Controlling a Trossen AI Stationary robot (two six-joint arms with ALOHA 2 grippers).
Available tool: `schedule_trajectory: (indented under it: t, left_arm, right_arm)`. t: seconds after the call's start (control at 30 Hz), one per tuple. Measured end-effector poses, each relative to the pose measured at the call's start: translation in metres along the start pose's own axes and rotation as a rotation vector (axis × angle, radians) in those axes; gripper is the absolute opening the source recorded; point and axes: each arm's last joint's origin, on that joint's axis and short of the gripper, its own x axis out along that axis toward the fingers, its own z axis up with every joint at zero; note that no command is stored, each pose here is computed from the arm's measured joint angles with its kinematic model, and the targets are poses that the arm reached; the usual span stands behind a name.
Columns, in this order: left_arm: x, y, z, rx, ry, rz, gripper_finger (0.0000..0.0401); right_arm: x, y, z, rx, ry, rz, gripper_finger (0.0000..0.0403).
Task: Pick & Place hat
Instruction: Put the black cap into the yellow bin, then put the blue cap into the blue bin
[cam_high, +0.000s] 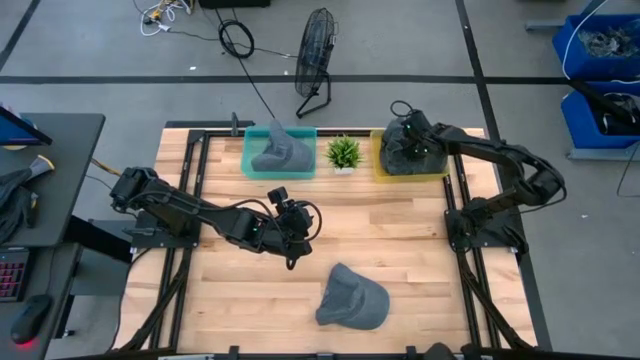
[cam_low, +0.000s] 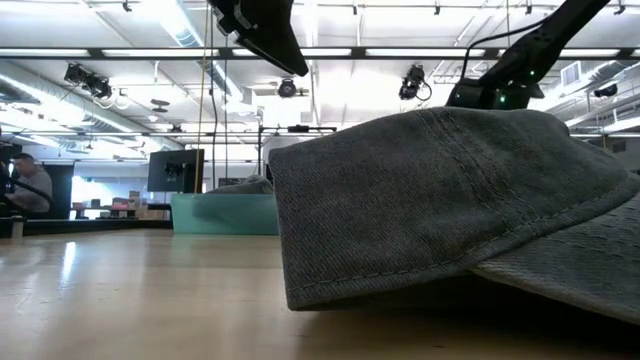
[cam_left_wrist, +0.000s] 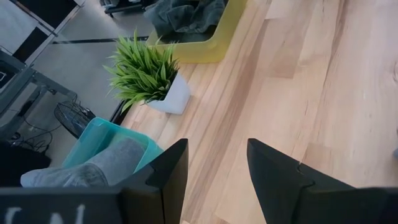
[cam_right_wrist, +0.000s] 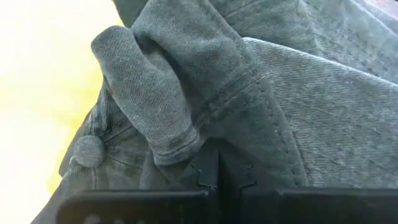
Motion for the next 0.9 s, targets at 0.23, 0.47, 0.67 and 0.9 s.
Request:
schedule_trajectory:
  t: [0.23,0.47,0.67,0.9]
  left_arm:
    - [0.000,0.000,0.000,0.000,0.000,0.000,0.0169]
    - [0.000,0.000,0.000,0.000,0.000,0.000,0.0169]
    - [0.000,0.000,0.000,0.002,-0.001,-0.001,0.0169]
    - [-0.001,-0.006,-0.001,-0.025,0.048,-0.194,0.0169]
  right_arm:
    - [0.011,0.007,-0.004,-0.011,0.050,0.017,0.0000]
    - [-0.018,0.009,0.005,-0.057,0.063,-0.008,0.0000]
    - [-0.082,0.013,0.027,-0.072,0.010,0.004,0.0000]
    - [-0.157,0.023,0.021,-0.110,-0.118,0.075,0.0000]
